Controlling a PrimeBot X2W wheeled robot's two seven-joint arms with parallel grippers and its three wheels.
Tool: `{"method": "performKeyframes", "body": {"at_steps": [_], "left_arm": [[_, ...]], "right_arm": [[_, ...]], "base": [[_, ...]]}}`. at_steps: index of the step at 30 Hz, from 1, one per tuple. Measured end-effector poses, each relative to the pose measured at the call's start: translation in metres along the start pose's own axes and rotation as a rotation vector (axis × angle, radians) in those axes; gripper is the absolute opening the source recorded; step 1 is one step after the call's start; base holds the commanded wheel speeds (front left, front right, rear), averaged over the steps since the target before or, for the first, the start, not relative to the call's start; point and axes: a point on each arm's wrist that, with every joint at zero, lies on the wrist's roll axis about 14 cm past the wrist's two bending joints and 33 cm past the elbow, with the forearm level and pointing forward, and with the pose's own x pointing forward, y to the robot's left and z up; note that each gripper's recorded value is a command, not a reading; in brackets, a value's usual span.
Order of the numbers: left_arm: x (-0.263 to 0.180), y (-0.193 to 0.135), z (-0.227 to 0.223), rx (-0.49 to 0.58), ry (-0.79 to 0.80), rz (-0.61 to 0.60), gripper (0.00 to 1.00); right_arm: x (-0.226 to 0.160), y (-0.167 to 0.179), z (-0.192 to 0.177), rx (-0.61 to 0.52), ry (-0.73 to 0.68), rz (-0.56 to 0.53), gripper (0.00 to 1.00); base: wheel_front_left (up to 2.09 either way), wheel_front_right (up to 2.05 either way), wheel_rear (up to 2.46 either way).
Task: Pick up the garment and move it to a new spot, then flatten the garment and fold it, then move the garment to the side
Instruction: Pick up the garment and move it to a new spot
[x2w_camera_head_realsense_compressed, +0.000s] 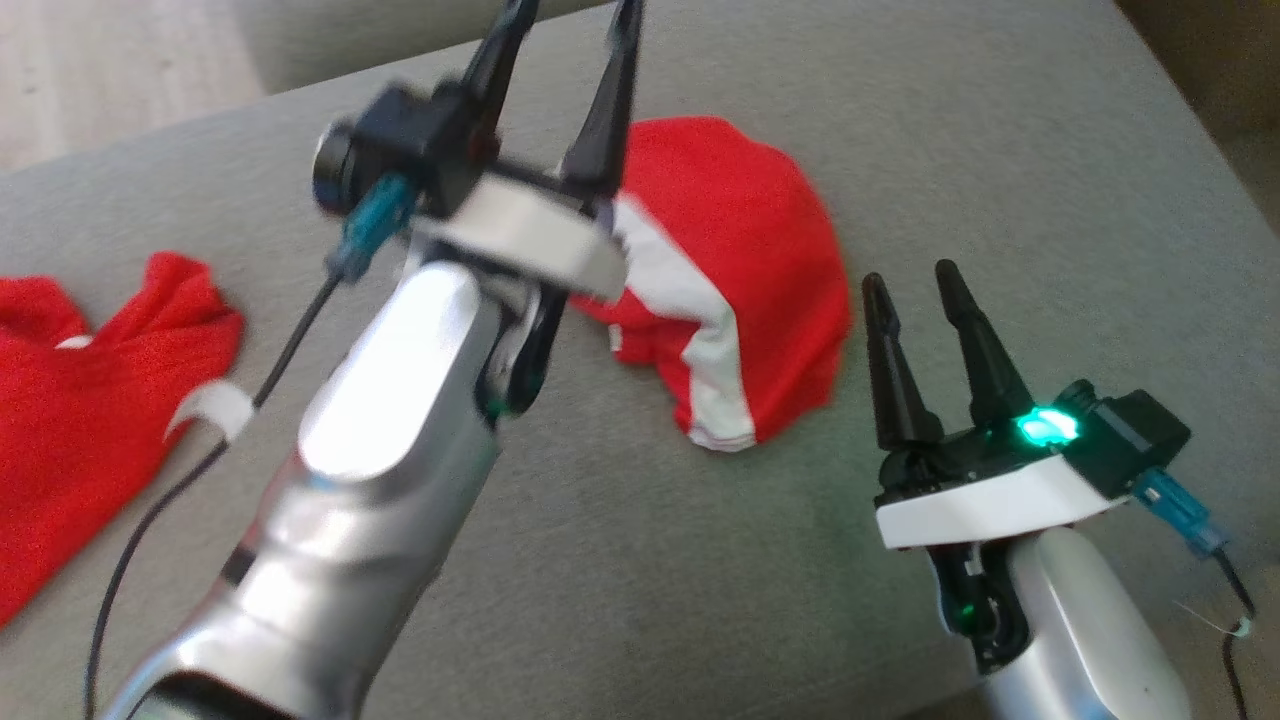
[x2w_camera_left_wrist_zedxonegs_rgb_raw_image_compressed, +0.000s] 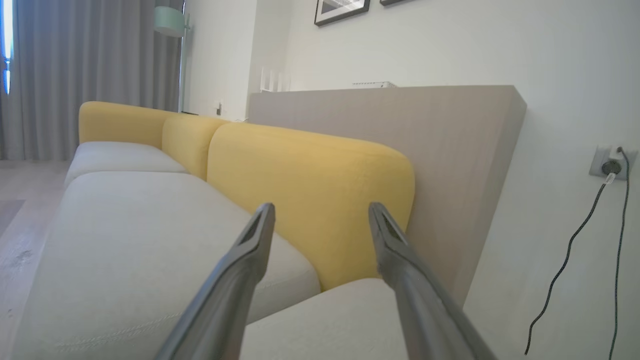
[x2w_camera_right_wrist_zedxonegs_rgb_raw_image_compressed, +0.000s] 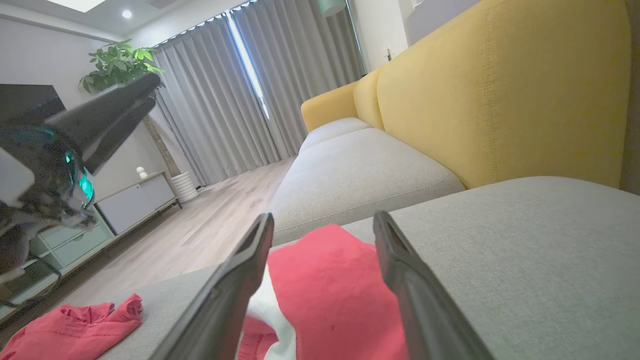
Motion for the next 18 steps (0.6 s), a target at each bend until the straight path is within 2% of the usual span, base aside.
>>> {"method": "performKeyframes", "body": {"at_steps": [5,7,9,12,15,18], "left_arm": [[-0.047,0.058,-0.026,0.061,0.066,0.146,1.00],[-0.082,0.097,-0.024,0.128,0.073,0.240,1.00],[-0.105,0.116,-0.018,0.159,0.070,0.296,1.00],[-0.131,0.128,-0.016,0.193,0.082,0.339,1.00],[-0.174,0.139,-0.021,0.220,0.121,0.409,1.00],[-0.212,0.137,-0.024,0.221,0.133,0.466,1.00]], "right_arm": [[0.010,0.010,-0.002,-0.020,0.000,0.039,1.00],[0.016,0.017,-0.003,-0.031,-0.002,0.064,1.00],[0.017,0.024,-0.008,-0.038,0.008,0.086,1.00],[0.015,0.032,-0.016,-0.052,0.030,0.110,1.00],[0.010,0.042,-0.027,-0.062,0.064,0.141,1.00],[0.005,0.051,-0.034,-0.076,0.084,0.169,1.00]], "base": [[0.00,0.00,0.00],[0.00,0.00,0.00],[0.00,0.00,0.00],[0.00,0.00,0.00],[0.00,0.00,0.00],[0.00,0.00,0.00]]}}
